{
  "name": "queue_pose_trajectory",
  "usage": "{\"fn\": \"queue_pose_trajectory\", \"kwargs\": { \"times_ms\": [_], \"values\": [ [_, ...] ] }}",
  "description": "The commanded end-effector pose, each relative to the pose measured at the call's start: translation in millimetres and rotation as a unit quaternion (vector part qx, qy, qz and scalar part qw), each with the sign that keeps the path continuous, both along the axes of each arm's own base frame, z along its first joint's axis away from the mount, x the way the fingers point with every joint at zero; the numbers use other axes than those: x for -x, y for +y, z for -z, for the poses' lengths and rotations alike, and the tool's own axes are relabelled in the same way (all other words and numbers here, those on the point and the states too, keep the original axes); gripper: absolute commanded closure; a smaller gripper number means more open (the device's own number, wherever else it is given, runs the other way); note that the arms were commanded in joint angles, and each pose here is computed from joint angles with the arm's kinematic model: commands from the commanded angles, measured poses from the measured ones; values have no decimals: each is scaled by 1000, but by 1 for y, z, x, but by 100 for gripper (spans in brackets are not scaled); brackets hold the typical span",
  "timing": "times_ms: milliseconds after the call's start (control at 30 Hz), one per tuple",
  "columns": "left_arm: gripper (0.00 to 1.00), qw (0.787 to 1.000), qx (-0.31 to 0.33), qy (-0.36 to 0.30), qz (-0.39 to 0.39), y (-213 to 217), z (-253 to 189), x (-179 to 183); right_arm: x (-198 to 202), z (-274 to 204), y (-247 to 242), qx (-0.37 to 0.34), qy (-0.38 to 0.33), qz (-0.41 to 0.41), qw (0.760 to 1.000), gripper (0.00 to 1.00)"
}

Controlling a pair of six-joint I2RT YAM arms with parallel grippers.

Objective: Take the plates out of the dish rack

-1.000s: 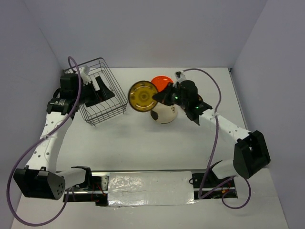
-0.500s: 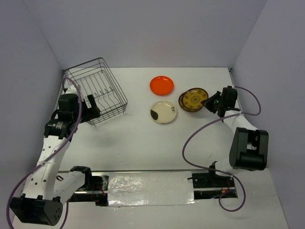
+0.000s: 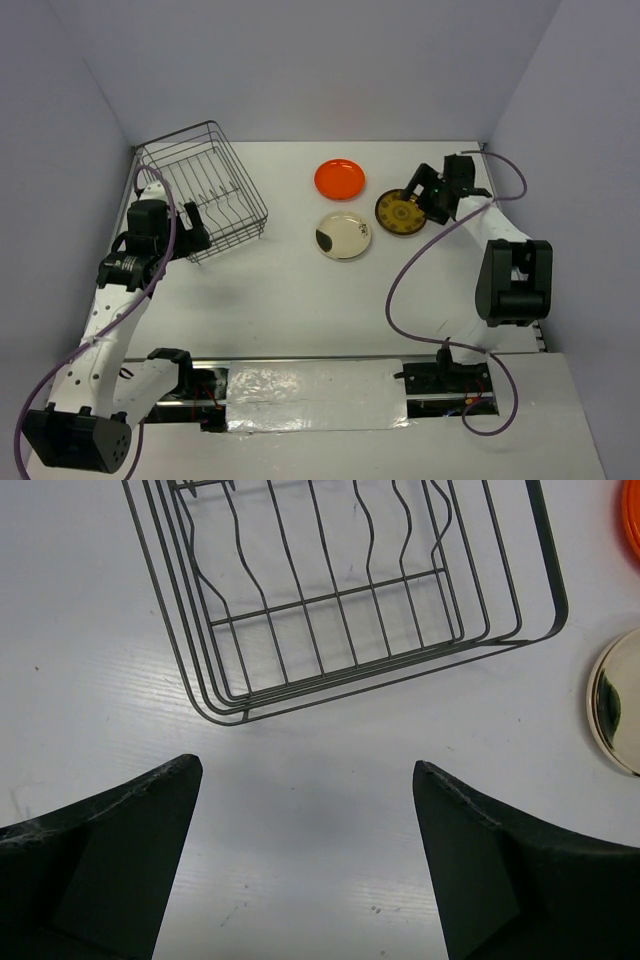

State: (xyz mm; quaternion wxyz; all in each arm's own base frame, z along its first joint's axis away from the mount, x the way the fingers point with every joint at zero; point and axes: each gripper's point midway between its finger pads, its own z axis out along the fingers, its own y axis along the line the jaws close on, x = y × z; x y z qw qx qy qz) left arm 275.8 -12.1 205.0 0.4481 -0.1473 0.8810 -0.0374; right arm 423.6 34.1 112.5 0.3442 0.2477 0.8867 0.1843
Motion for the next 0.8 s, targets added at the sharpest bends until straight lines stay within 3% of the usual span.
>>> {"fn": "queue_pose_trajectory", "kwargs": {
  "times_ms": [0, 100, 200, 300, 433, 633, 767],
  "values": [
    [1, 1000, -16, -21, -8, 5, -9, -5, 18, 30, 5, 93, 96, -29, 991, 1],
    [1, 999, -24, -23, -24, 10, -11, -2, 30, 25, 1, 110, 90, -1, 990, 1],
    [1, 998, -31, -17, -52, 18, -12, 2, 44, -21, 9, 132, 22, 1, 991, 0],
    [1, 992, -63, -15, -112, 41, -24, 9, 74, -112, 26, 168, -108, -30, 979, 0],
    [0, 986, -79, -21, -143, 54, -30, 22, 129, -186, 31, 189, -203, -49, 960, 0],
    [1, 984, -66, -40, -161, 57, -33, 38, 198, -211, 22, 188, -261, -99, 942, 0],
    [0, 981, -54, -68, -175, 59, -40, 51, 228, -217, -2, 203, -277, -60, 937, 0]
  ]
}}
